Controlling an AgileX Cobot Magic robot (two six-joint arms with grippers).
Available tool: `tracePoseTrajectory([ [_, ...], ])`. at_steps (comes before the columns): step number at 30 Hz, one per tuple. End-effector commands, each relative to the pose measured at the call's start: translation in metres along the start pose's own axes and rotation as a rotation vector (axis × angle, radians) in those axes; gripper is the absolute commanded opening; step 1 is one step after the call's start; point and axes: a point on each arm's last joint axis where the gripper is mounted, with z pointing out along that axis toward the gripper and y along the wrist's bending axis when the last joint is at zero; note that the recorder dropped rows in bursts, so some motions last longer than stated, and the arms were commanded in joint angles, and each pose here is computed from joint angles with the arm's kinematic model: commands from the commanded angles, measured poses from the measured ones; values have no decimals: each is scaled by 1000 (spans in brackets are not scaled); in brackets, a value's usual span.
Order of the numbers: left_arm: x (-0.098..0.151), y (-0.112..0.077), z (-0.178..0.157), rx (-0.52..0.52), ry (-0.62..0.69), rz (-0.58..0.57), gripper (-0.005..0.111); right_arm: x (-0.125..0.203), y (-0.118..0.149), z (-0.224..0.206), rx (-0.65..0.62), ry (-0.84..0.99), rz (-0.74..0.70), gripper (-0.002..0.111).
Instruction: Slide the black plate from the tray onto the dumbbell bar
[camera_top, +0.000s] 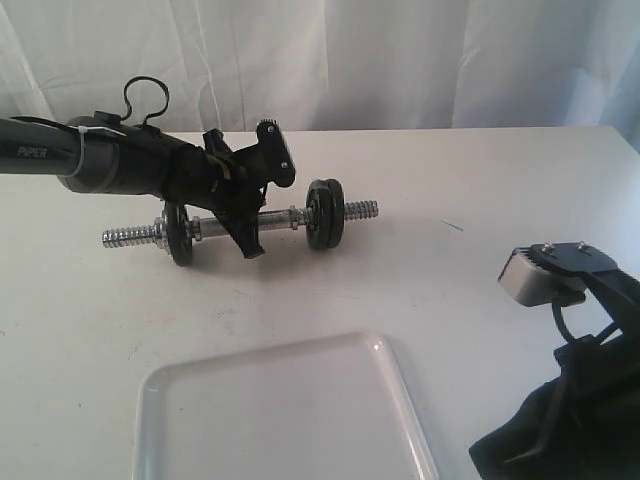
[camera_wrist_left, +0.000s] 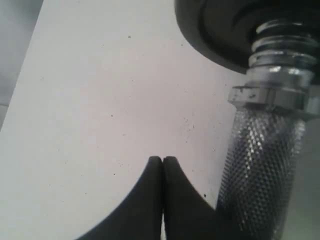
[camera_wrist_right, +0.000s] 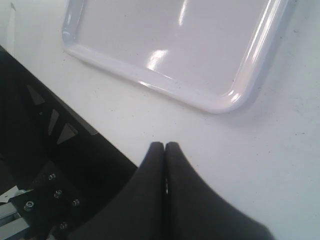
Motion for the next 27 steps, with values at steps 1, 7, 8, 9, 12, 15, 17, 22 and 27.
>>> tracePoseTrajectory([
  [1,2,-4,-5,43,40,-35,0,1,0,0,-2,-2,-9,0],
  [7,3,-4,-5,46,43,-40,0,1,0,0,-3,0,-9,0],
  [8,3,-4,-5,46,43,-40,0,1,0,0,-3,0,-9,0],
  [9,3,-4,-5,46,43,-40,0,1,0,0,-3,0,-9,0],
  [12,2,-4,-5,43,40,-40,0,1,0,0,-3,0,-9,0],
  [15,2,-4,-5,39,35,-40,0,1,0,0,-3,0,-9,0],
  [17,2,-4,-5,38,34,-40,0,1,0,0,-3,0,-9,0],
  [22,2,-3,-5,36,33,-40,0,1,0,0,-3,0,-9,0],
  [27,1,-3,-4,32,27,-44,0,1,0,0,-3,0,-9,0],
])
